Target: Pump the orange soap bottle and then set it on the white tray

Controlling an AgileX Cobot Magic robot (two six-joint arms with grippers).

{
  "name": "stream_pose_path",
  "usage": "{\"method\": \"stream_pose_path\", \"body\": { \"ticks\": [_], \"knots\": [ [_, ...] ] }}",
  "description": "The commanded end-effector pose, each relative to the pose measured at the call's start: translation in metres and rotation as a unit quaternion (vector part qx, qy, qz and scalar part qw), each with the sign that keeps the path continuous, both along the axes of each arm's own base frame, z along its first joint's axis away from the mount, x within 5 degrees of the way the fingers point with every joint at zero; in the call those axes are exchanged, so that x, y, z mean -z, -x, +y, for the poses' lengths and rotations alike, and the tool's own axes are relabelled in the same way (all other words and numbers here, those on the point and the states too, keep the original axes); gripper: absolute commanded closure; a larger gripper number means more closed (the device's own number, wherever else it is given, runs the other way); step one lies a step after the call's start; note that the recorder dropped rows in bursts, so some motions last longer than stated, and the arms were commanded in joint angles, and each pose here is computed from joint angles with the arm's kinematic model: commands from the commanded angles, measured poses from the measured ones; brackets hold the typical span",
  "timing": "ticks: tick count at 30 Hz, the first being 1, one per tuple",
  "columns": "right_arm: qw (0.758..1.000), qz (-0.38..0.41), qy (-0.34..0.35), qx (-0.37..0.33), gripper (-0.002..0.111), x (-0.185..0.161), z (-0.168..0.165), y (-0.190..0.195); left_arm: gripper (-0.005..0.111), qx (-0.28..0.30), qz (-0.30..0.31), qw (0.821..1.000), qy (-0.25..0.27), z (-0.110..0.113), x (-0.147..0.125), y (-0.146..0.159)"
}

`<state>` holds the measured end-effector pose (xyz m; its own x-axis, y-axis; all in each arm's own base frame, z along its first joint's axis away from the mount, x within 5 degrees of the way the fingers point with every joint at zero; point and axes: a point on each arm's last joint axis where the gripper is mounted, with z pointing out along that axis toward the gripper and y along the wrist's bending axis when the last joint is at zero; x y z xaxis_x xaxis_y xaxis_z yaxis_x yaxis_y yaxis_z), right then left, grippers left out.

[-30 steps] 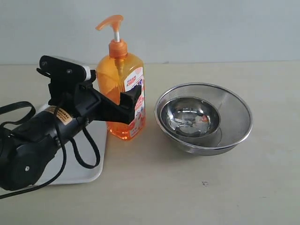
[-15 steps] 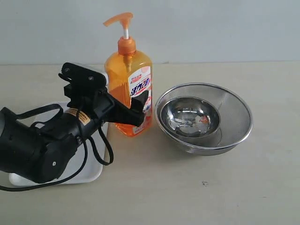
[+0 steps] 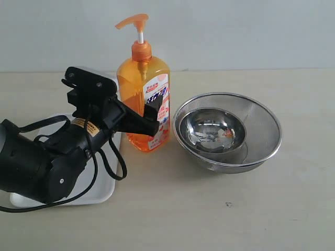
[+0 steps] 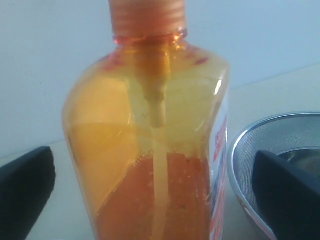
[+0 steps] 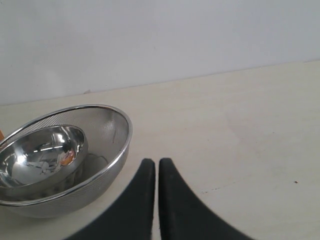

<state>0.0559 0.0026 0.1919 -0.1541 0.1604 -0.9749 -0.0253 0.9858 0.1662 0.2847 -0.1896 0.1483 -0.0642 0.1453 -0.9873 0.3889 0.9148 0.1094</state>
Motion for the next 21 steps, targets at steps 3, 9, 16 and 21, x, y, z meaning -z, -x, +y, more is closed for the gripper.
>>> {"method": "stream_pose_path", "body": {
  "ticks": [3,9,16,21],
  "knots": [
    [1.0,-0.007,0.0,-0.001,0.108,-0.0012,0.0001,0.0003,0.0,-0.006,-0.003,1.0,0.005,-0.0001,-0.0002,-0.0006],
    [1.0,-0.007,0.0,-0.001,0.108,-0.0012,0.0001,0.0003,0.0,-0.009,-0.007,1.0,0.007,0.0008,-0.0009,-0.0012],
    [1.0,-0.007,0.0,-0.001,0.108,-0.0012,0.0001,0.0003,0.0,-0.008,-0.025,0.999,-0.024,0.0011,-0.002,-0.0014],
    [1.0,-0.007,0.0,-0.001,0.108,-0.0012,0.0001,0.0003,0.0,-0.006,-0.029,0.999,-0.024,0.0007,-0.0026,-0.0013]
  ]
}}
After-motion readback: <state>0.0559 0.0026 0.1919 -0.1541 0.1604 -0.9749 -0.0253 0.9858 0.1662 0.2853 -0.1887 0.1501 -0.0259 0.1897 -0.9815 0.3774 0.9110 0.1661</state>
